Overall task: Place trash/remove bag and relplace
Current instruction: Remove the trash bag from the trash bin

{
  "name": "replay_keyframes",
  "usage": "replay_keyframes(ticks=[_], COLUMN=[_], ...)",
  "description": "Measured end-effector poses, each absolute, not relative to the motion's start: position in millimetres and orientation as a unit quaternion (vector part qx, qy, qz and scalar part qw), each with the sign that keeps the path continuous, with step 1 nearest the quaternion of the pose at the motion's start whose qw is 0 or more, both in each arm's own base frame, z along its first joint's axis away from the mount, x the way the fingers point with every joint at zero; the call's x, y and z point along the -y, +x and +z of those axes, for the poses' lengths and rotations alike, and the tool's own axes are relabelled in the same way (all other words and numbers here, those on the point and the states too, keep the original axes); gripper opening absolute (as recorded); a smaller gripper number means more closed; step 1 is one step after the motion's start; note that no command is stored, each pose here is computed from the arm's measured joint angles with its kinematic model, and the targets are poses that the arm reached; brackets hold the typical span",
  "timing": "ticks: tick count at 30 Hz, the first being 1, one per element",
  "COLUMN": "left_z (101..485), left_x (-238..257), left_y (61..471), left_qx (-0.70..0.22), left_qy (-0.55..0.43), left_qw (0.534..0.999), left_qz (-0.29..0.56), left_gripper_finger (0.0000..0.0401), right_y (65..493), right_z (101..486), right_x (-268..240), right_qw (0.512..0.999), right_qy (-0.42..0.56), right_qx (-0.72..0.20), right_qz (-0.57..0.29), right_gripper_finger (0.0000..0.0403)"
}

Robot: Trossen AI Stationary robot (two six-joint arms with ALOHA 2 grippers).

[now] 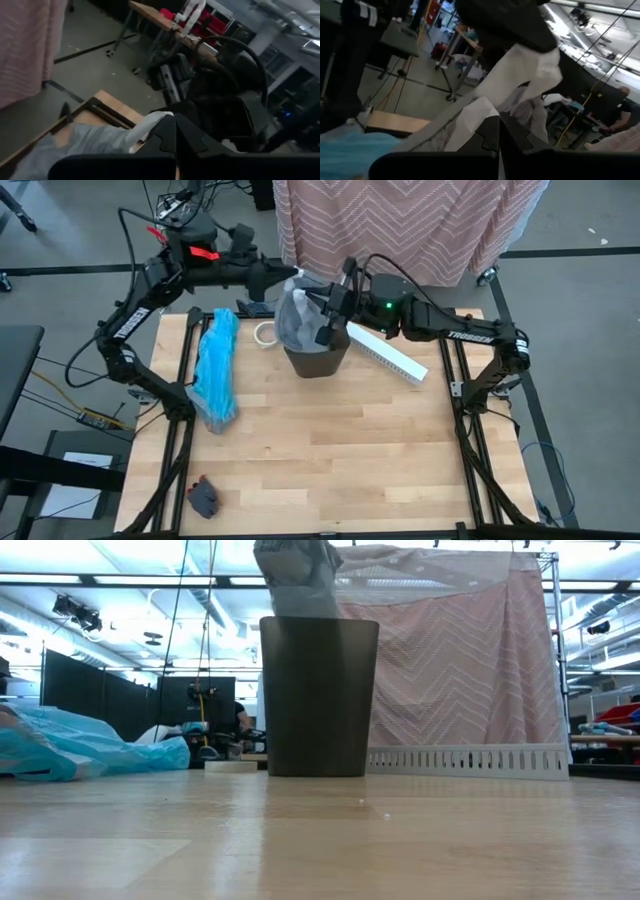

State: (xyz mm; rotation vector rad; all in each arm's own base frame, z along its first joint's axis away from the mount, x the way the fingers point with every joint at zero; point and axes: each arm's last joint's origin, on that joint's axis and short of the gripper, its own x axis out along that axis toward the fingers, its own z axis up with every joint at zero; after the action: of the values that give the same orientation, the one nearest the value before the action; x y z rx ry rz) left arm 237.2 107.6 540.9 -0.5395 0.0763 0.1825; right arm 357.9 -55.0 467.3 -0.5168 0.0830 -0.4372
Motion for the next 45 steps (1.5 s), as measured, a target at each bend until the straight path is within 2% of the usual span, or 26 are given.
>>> replay_keyframes(ticks=[13, 26, 37, 45], left_z=[522, 504, 528, 537], left_x=[-99, -105, -103, -116], left_y=[256, 285, 282, 270], left_qx=[-0.067, 0.017, 0.124, 0.145], left_qy=[-0.279, -0.325, -0.365, -0.367], left_qw=[0.955, 0.946, 0.920, 0.913], left_qz=[0.072, 0.014, -0.074, -0.102], left_gripper_finger=[0.0000, 0.0000, 0.0000, 0.0000], right_y=[359, 365, 392, 408], right_z=[470, 464, 427, 405], right_x=[57, 58, 70, 70], right_qw=[0.939, 0.946, 0.956, 0.948], right_qy=[-0.258, -0.257, -0.228, -0.241], right_qx=[-0.024, -0.030, -0.089, -0.129], right_qz=[-0.226, -0.197, -0.161, -0.162], right_gripper_finger=[0.0000, 0.0000, 0.0000, 0.0000])
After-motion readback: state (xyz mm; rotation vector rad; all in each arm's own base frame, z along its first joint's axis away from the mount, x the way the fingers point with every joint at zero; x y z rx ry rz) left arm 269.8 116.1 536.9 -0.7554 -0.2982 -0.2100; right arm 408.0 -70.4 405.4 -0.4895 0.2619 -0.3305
